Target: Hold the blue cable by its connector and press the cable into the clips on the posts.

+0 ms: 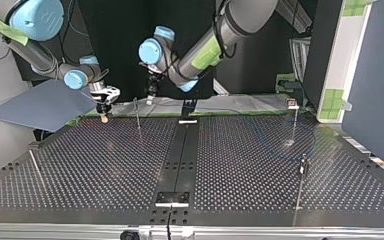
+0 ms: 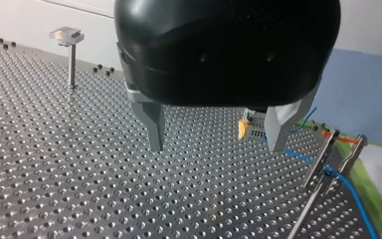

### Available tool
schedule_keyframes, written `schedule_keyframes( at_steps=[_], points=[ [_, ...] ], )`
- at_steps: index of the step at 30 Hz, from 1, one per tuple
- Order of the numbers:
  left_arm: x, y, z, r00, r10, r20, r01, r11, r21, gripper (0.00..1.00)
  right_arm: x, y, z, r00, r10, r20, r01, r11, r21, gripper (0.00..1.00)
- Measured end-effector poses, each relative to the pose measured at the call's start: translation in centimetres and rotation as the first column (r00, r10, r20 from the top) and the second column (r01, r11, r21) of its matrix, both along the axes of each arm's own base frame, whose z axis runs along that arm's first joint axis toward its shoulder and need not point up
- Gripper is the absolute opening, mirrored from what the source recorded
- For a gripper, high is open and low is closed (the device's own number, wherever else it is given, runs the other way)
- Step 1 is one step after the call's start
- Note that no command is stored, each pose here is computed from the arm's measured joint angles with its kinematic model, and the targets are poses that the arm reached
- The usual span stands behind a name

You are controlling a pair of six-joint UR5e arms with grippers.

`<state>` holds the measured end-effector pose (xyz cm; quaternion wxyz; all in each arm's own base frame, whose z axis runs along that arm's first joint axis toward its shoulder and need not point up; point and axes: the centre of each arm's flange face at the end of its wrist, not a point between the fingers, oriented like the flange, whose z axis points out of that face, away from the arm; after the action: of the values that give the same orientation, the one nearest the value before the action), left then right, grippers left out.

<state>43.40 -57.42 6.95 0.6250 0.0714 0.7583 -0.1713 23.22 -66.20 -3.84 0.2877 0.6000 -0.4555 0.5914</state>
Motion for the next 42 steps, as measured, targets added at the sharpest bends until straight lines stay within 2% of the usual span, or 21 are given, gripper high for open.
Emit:
schedule_keyframes(
  at_steps=[10, 17, 24, 34, 42],
  points=[
    [-2.2, 2.2, 2.3, 0.9989, 0.007, -0.047, -0.005, 0.9991, 0.043, 1.00, 0.4, 0.1, 0.0, 1.0000, 0.006, 0.001, -0.006, 1.0000, 0.000, 0.00],
    [-3.5, 3.8, 4.1, 0.9983, 0.035, -0.047, -0.033, 0.9982, 0.050, 1.00, 0.4, 0.1, 0.0, 1.0000, 0.006, 0.001, -0.006, 1.0000, 0.000, 0.00],
    [-4.9, 5.3, 5.9, 0.9981, 0.044, -0.043, -0.042, 0.9982, 0.044, 1.00, 0.5, 0.2, 0.0, 1.0000, 0.008, 0.001, -0.008, 1.0000, 0.000, 0.00],
    [-6.8, 6.8, 8.3, 0.9983, 0.055, -0.020, -0.054, 0.9984, 0.014, 1.00, 0.9, 0.3, 0.0, 0.9999, 0.015, 0.001, -0.015, 0.9999, 0.000, 0.00],
    [-7.6, 8.3, 10.2, 0.9975, 0.070, 0.003, -0.069, 0.9951, -0.071, 1.00, 1.4, 0.4, 0.1, 0.9998, 0.022, 0.001, -0.022, 0.9998, -0.002, 0.00]
  ],
)
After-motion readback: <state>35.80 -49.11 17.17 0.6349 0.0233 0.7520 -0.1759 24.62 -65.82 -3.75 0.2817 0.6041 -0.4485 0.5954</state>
